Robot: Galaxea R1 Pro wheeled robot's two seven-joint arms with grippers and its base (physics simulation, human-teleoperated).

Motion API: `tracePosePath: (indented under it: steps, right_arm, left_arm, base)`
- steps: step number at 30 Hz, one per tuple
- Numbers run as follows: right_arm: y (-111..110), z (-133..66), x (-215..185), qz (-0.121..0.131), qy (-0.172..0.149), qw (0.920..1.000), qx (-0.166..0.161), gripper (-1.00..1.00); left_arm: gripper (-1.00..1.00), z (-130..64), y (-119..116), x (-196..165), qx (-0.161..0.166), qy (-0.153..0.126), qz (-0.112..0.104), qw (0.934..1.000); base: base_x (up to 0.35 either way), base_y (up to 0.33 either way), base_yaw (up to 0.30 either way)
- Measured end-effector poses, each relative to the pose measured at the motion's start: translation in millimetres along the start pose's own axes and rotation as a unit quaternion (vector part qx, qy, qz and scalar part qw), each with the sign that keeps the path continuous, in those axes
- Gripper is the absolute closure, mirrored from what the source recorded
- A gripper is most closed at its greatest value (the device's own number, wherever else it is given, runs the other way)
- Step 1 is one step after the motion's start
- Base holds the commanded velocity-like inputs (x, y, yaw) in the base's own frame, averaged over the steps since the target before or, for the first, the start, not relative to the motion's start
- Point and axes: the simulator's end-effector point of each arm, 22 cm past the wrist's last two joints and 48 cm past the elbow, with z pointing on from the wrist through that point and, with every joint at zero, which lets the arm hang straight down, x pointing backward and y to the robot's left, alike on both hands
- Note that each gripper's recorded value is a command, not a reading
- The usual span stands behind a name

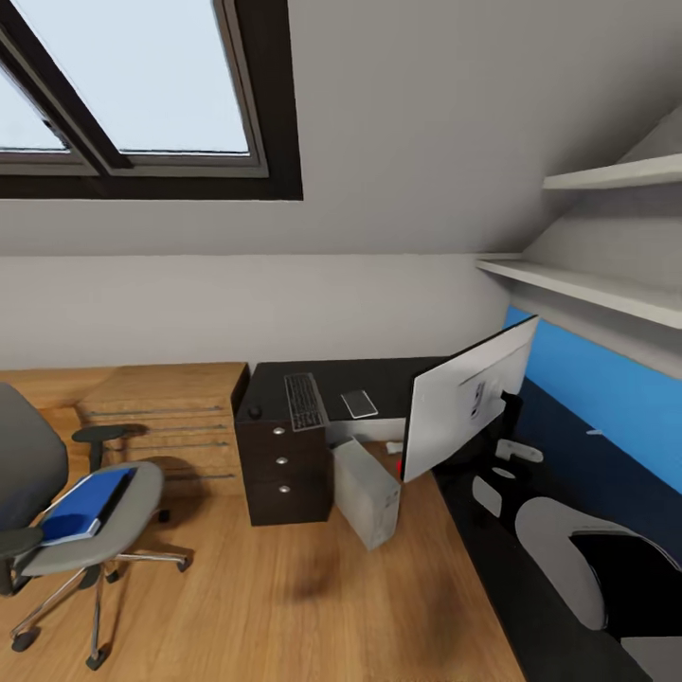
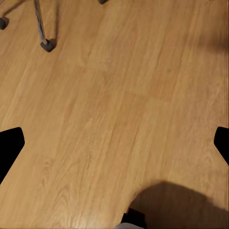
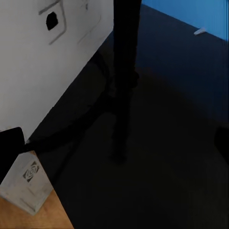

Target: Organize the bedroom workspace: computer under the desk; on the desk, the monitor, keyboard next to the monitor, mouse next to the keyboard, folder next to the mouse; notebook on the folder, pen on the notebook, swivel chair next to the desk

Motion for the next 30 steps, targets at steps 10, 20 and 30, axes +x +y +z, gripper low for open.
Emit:
tracePosePath:
  steps: [10, 20, 30]
  right_arm:
    - [-19.8, -5.0, 27.2, 0.006, -0.035, 0.9993, 0.008, -1.00]
    - [-50.7, 2.2, 26.3, 0.001, -0.039, 0.9988, 0.028, -1.00]
    - [-95.1, 13.9, 23.4, -0.014, -0.026, 0.9983, 0.050, -1.00]
  left_arm:
    - [-1.00, -13.5, -120.3, -91.0, 0.156, 0.070, -0.062, 0.9833]
    - [-1.00, 5.7, -69.3, -115.8, 0.125, 0.049, -0.067, 0.9887]
    - [-1.00, 2.2, -74.9, -133.2, 0.132, -0.017, -0.049, 0.9899]
  base:
    - [0.000, 0.000, -0.015]
    - [0.000, 0.000, 0.000]
    - [0.163, 0.000, 0.000]
